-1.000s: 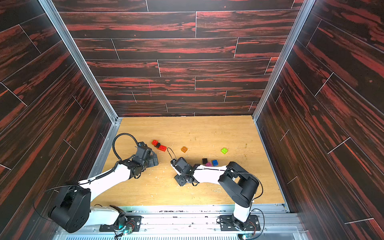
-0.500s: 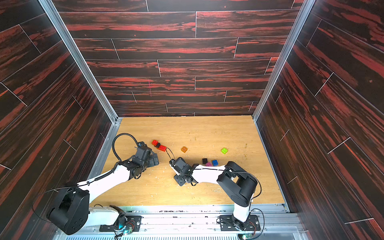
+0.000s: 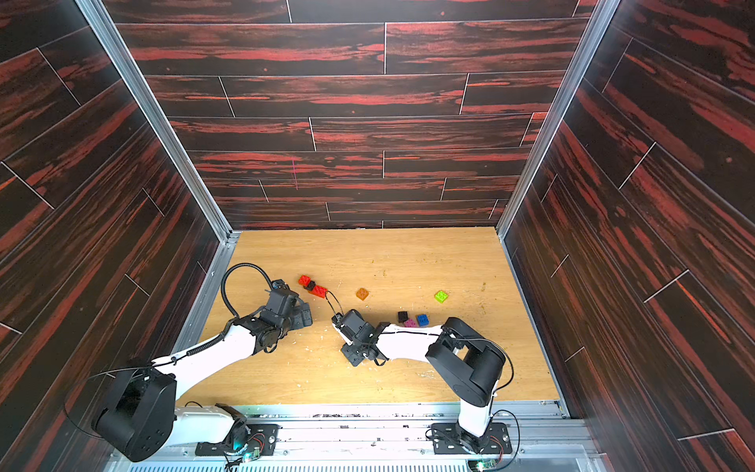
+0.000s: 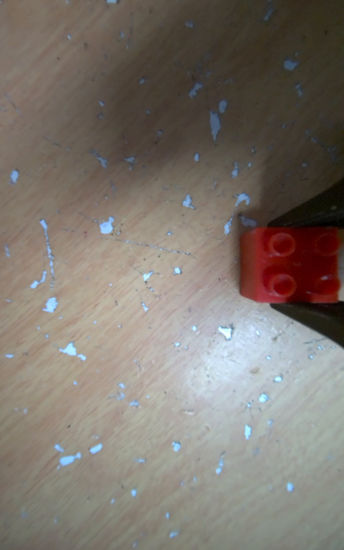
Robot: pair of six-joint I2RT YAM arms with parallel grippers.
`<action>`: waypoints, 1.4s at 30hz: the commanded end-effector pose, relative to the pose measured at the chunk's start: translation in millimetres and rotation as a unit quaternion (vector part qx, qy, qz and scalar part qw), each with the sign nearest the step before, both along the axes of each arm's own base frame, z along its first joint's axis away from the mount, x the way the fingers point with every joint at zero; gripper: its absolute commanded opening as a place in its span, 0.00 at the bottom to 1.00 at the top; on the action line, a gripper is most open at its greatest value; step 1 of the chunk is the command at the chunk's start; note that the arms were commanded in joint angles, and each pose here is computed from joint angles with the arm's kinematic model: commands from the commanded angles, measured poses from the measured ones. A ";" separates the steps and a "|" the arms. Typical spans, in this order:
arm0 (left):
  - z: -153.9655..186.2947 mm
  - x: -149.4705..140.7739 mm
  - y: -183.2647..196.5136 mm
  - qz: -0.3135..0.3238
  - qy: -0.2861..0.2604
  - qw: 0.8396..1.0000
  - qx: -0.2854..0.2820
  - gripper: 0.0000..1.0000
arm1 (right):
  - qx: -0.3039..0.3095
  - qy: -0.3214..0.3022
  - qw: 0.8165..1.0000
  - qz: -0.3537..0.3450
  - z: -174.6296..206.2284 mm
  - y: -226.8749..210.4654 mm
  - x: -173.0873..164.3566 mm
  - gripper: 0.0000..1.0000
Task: Assemble the letter v with lego
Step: Pick up the lego brick from the center of the board, then assemble the lego brick with the lego brick.
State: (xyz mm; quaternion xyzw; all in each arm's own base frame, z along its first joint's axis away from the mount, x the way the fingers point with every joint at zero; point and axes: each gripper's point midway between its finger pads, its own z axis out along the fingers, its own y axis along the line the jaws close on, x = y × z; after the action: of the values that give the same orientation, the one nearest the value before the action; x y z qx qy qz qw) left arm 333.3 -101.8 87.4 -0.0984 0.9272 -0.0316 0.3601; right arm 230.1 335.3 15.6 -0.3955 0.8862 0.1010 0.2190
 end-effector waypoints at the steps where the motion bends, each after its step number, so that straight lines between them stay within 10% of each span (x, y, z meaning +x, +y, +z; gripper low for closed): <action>1: 12.2 -2.3 -2.2 -0.008 -0.019 1.000 -0.007 1.00 | -0.052 0.029 0.998 -0.023 -15.5 -23.3 -0.7 0.22; 22: 3.9 -9.4 -22.6 -0.042 -0.021 0.998 -0.041 1.00 | 0.012 0.019 0.995 -0.095 59.4 -33.8 127.3 0.15; 42: -5.4 -10.2 -65.7 -0.114 -0.027 0.988 -0.103 1.00 | -0.017 -0.011 1.000 -0.006 38.1 -30.4 189.5 0.14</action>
State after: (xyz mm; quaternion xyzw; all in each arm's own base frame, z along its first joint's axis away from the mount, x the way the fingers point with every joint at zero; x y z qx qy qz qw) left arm 324.1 -156.5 78.2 -0.0410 0.9208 -0.1413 0.3613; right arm 419.9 302.3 66.4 -0.3776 0.8907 0.0792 0.2404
